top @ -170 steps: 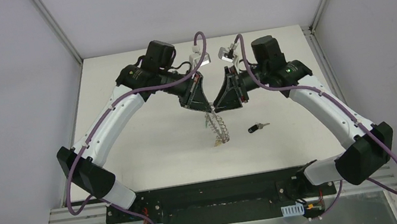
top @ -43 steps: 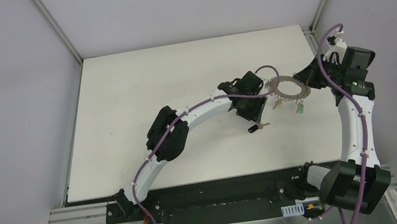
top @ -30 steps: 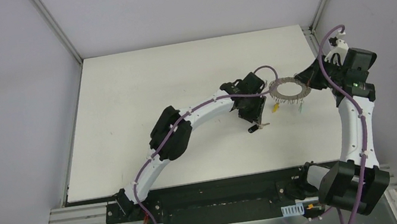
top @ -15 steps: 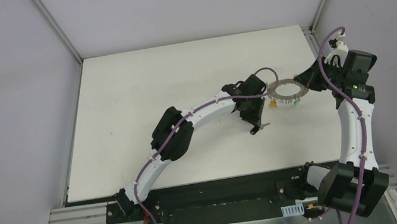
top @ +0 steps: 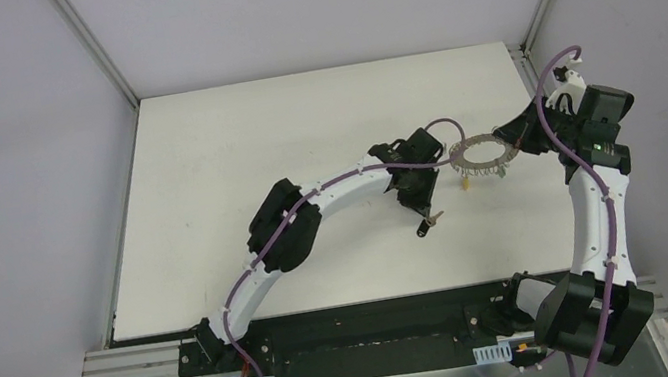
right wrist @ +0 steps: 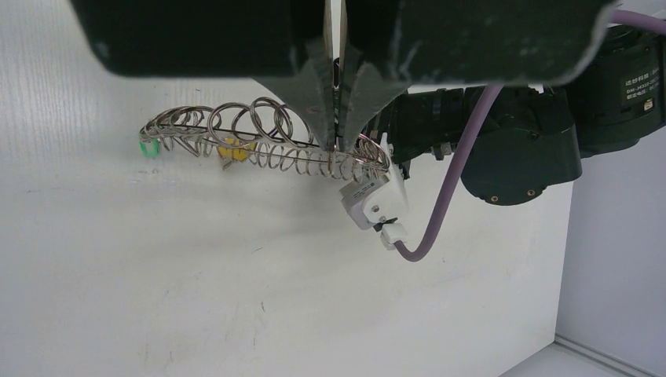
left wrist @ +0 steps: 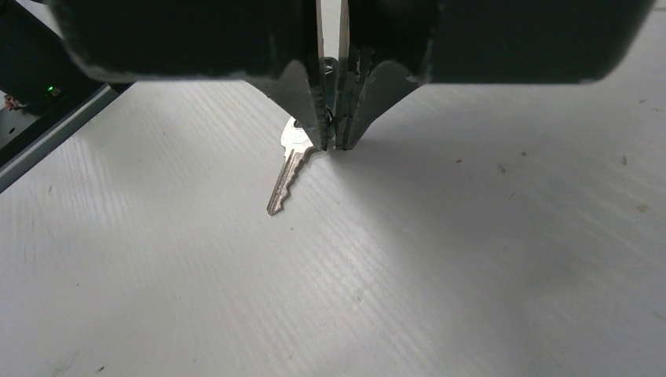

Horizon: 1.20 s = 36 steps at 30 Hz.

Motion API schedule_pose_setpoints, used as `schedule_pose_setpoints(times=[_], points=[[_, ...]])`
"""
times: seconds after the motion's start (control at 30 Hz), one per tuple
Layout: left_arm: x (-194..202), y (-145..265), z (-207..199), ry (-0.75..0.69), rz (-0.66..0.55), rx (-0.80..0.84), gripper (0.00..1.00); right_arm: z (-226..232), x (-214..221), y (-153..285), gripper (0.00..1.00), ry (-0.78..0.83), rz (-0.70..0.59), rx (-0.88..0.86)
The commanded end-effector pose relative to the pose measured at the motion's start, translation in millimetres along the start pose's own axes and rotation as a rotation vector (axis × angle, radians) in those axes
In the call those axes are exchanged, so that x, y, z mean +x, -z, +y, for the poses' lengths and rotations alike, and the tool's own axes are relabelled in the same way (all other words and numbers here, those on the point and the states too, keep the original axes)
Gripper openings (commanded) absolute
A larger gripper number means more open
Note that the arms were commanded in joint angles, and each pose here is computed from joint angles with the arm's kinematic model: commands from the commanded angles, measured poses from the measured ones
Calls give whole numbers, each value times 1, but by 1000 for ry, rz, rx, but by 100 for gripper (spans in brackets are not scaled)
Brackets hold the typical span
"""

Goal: Put the keys on the keyring

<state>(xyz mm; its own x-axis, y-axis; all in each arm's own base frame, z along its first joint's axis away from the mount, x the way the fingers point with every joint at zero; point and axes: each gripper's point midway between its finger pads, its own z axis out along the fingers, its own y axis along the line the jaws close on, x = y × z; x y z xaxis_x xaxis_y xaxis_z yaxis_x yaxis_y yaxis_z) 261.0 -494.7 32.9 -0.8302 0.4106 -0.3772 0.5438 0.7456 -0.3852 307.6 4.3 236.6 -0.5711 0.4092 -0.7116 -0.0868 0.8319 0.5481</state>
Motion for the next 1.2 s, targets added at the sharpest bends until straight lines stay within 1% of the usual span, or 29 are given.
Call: schedule_pose_setpoints(times=[0.0,0.13,0.4,0.47,0.6,0.67,0.73,0.9,1.07,1.17], points=[[-19,46,-6,-60,-69,22,10,12,-15,5,0,36,-60,-49],[-17,57,-2,-65,-71,30,8,12,-14,5,0,32,-59,-52],[-17,76,7,-78,-87,43,0,12,-13,4,0,28,-57,-61],[-14,79,8,-92,-84,40,5,13,-12,4,0,29,-58,-63],[-11,77,7,-81,-73,41,25,13,-11,4,0,31,-60,-67],[-9,72,7,-74,-64,40,31,14,-11,5,0,31,-61,-69],[-6,66,5,-72,-52,39,36,15,-10,5,0,31,-60,-74],[2,51,0,-68,-21,39,38,15,-8,5,0,30,-57,-79],[7,43,-8,-84,-6,40,38,15,-8,4,0,28,-58,-84],[10,38,-9,-89,1,34,36,16,-7,4,0,29,-57,-86]])
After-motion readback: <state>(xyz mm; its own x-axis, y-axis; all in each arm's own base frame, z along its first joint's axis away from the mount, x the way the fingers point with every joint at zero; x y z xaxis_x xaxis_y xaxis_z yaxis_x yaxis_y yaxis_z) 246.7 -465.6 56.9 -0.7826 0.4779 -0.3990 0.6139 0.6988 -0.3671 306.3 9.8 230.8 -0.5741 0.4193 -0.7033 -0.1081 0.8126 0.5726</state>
